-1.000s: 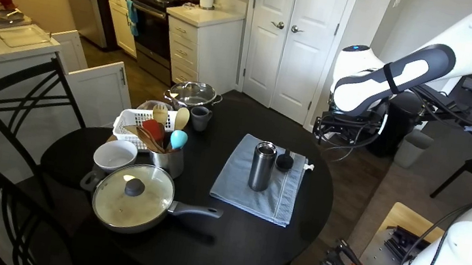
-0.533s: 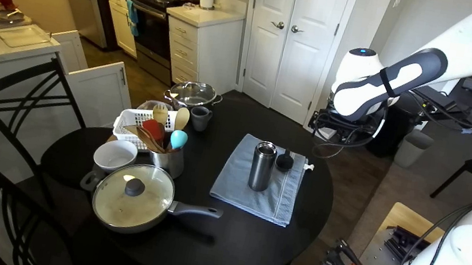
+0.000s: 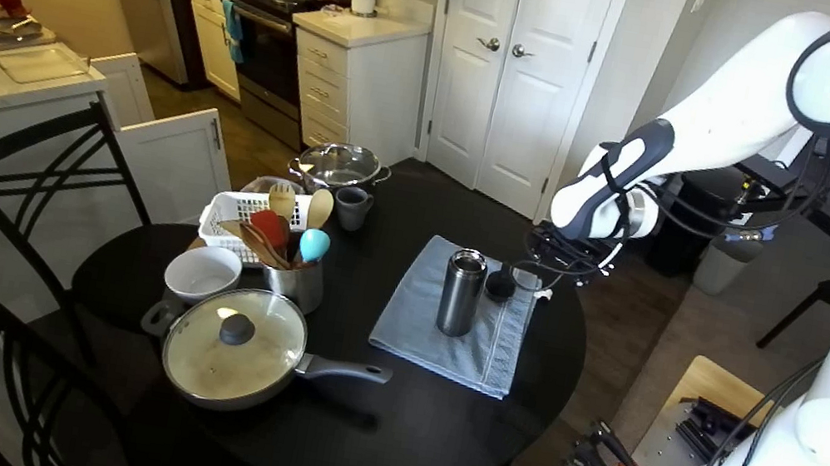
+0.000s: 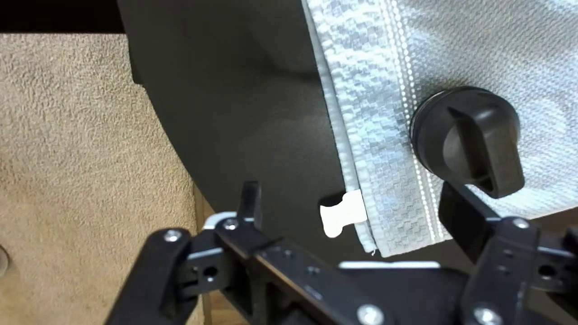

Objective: Put the lid on the bottle

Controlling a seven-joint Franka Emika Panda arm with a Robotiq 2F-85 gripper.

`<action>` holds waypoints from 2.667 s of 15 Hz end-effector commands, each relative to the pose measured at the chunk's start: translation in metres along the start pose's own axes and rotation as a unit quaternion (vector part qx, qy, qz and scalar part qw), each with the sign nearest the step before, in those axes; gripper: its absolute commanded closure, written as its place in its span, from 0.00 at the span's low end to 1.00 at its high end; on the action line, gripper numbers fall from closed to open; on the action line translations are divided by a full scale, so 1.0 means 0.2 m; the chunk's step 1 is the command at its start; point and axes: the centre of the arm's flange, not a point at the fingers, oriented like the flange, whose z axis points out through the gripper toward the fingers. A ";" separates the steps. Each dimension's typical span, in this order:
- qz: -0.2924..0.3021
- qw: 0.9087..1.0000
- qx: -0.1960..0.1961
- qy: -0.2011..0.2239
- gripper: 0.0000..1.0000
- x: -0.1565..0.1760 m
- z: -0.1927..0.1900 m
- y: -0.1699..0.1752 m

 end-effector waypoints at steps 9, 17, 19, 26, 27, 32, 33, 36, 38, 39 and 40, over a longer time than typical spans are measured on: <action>-0.073 0.997 0.005 0.006 0.00 0.07 0.21 -0.41; -0.132 0.991 0.013 0.024 0.00 0.04 0.29 -0.61; -0.139 0.990 0.014 0.023 0.05 0.05 0.30 -0.63; -0.155 0.988 -0.003 -0.011 0.28 0.08 0.33 -0.62; -0.157 0.988 -0.004 -0.013 0.34 0.08 0.33 -0.62; -0.163 0.986 -0.007 -0.014 0.67 0.08 0.32 -0.62; -0.163 0.986 -0.007 -0.014 0.73 0.08 0.32 -0.62; -0.164 0.986 -0.006 -0.012 0.93 0.08 0.30 -0.61; -0.164 0.986 -0.005 -0.011 0.97 0.08 0.29 -0.61; -0.164 0.986 -0.005 -0.011 0.94 0.08 0.29 -0.61; -0.164 0.986 -0.005 -0.009 0.94 0.08 0.27 -0.61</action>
